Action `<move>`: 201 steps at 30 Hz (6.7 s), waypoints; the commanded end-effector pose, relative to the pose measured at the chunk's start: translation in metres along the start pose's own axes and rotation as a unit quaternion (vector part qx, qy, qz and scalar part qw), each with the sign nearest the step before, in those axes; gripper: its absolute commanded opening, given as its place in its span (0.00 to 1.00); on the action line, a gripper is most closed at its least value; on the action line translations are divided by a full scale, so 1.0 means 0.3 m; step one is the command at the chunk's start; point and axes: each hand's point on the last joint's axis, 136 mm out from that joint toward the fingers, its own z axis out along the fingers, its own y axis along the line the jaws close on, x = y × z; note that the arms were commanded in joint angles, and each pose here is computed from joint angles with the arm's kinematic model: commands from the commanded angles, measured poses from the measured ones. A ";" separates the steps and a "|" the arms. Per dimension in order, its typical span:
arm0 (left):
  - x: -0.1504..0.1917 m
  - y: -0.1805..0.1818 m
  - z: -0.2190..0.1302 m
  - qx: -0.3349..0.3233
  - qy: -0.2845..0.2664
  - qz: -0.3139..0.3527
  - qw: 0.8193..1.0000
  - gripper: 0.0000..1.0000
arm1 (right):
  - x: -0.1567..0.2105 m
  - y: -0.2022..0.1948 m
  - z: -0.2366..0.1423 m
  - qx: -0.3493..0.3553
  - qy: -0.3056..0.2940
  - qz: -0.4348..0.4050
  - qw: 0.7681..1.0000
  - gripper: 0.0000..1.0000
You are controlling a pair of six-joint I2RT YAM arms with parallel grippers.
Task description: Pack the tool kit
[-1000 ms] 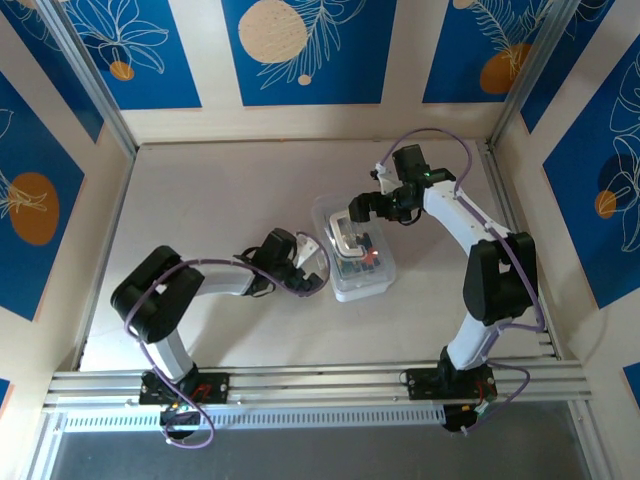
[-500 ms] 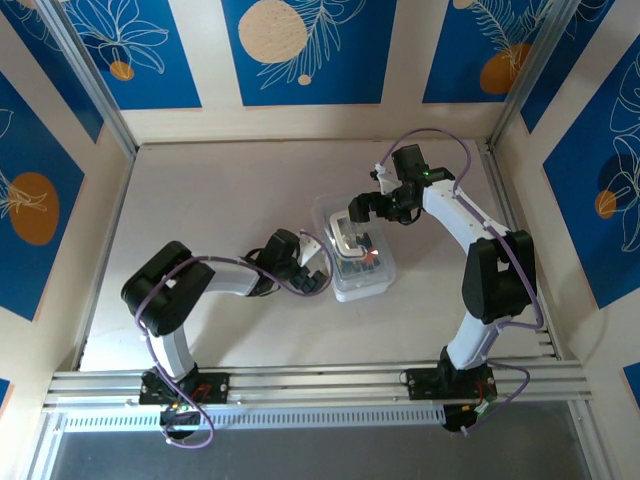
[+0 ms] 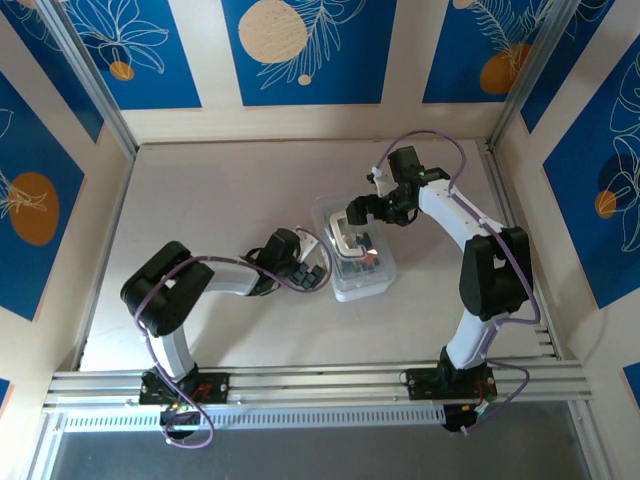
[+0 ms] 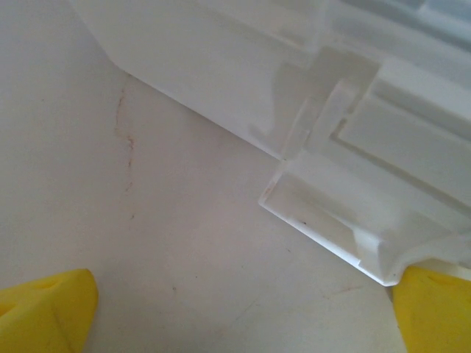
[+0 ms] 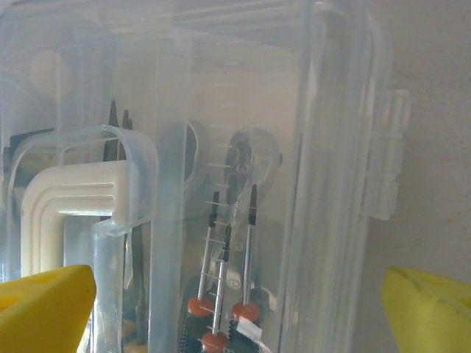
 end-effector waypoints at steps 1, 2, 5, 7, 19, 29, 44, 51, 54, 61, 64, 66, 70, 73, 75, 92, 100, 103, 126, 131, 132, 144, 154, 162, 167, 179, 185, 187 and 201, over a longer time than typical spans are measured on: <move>0.042 0.194 -0.011 -0.124 0.027 -0.020 0.992 1.00 | 0.004 0.026 0.000 -0.010 0.008 -0.012 1.000 0.99; 0.039 0.200 -0.015 -0.128 0.027 -0.021 0.991 1.00 | 0.008 0.026 0.002 -0.011 0.010 -0.012 1.000 0.99; 0.041 0.210 -0.027 -0.132 0.029 -0.021 0.991 1.00 | 0.012 0.029 0.004 -0.013 0.011 -0.012 1.000 0.99; 0.040 0.212 -0.035 -0.134 0.030 -0.020 0.990 1.00 | 0.014 0.028 0.007 -0.013 0.013 -0.012 1.000 0.99; -0.004 0.235 -0.101 -0.153 0.018 -0.015 0.988 1.00 | 0.033 0.035 0.017 -0.017 0.020 -0.012 1.000 0.98; -0.057 0.244 -0.138 -0.158 -0.002 -0.012 0.987 1.00 | 0.046 0.037 0.025 -0.018 0.025 -0.011 0.999 0.98; -0.163 0.230 -0.197 -0.142 -0.045 -0.013 0.989 1.00 | 0.050 0.047 0.045 -0.025 0.030 -0.011 0.999 0.98; -0.209 0.220 -0.195 -0.131 -0.058 -0.014 0.990 1.00 | 0.052 0.053 0.053 -0.025 0.034 -0.012 0.999 0.98; -0.223 0.216 -0.188 -0.126 -0.062 -0.015 0.990 1.00 | 0.052 0.055 0.055 -0.027 0.035 -0.013 0.999 0.98; -0.262 0.210 -0.193 -0.121 -0.074 -0.012 0.990 1.00 | 0.052 0.054 0.059 -0.028 0.037 -0.013 0.999 0.97; -0.270 0.207 -0.185 -0.117 -0.075 -0.010 0.990 1.00 | 0.053 0.055 0.064 -0.030 0.039 -0.013 0.999 0.97; -0.272 0.206 -0.181 -0.115 -0.074 -0.011 0.991 1.00 | 0.053 0.058 0.065 -0.031 0.040 -0.014 0.999 0.97; -0.283 0.187 -0.184 -0.096 -0.071 -0.009 0.993 1.00 | 0.054 0.058 0.068 -0.031 0.042 -0.015 0.999 0.97; -0.287 0.155 -0.187 -0.050 -0.054 -0.024 0.997 0.99 | 0.054 0.061 0.068 -0.032 0.042 -0.015 0.999 0.97; -0.291 0.144 -0.199 -0.005 -0.041 -0.060 0.997 1.00 | 0.054 0.061 0.067 -0.032 0.041 -0.016 0.999 0.97; -0.274 0.071 -0.179 0.188 0.019 -0.250 0.950 0.74 | 0.065 0.062 0.083 -0.034 0.045 -0.017 0.998 0.97; -0.243 0.053 -0.123 0.206 0.041 -0.269 0.940 0.68 | 0.070 0.055 0.087 -0.031 0.048 -0.017 0.998 0.97; -0.250 0.044 -0.111 0.217 0.033 -0.277 0.936 0.65 | 0.075 0.054 0.092 -0.031 0.051 -0.015 0.998 0.97; -0.243 0.043 -0.073 0.221 0.043 -0.298 0.928 0.27 | 0.073 0.051 0.093 -0.028 0.053 -0.016 0.998 0.96; -0.252 0.047 -0.090 0.219 0.039 -0.297 0.929 0.18 | 0.079 0.046 0.093 -0.027 0.054 -0.014 0.998 0.96; -0.251 0.051 -0.093 0.218 0.040 -0.297 0.929 0.17 | 0.078 0.047 0.093 -0.027 0.054 -0.014 0.998 0.96; -0.268 0.093 -0.153 0.198 0.031 -0.295 0.934 0.15 | 0.086 0.047 0.095 -0.028 0.055 -0.013 0.998 0.96; -0.314 0.059 -0.152 0.241 0.002 -0.302 0.922 0.33 | 0.094 0.036 0.103 -0.025 0.060 -0.010 0.998 0.96; -0.353 0.016 -0.151 0.271 -0.016 -0.299 0.915 0.36 | 0.104 0.032 0.113 -0.023 0.067 -0.008 0.997 0.96; -0.361 -0.007 -0.138 0.280 -0.017 -0.298 0.912 0.36 | 0.104 0.032 0.112 -0.023 0.068 -0.008 0.997 0.96; -0.353 -0.040 -0.112 0.293 -0.014 -0.304 0.906 0.36 | 0.110 0.030 0.111 -0.023 0.070 -0.009 0.997 0.95; -0.347 -0.049 -0.095 0.298 -0.012 -0.309 0.903 0.36 | 0.109 0.031 0.110 -0.023 0.071 -0.010 0.997 0.95; -0.340 -0.053 -0.088 0.300 -0.011 -0.313 0.901 0.36 | 0.110 0.031 0.109 -0.023 0.071 -0.010 0.997 0.95; -0.311 -0.074 -0.056 0.313 -0.011 -0.329 0.891 0.36 | 0.106 0.032 0.110 -0.024 0.074 -0.009 0.997 0.95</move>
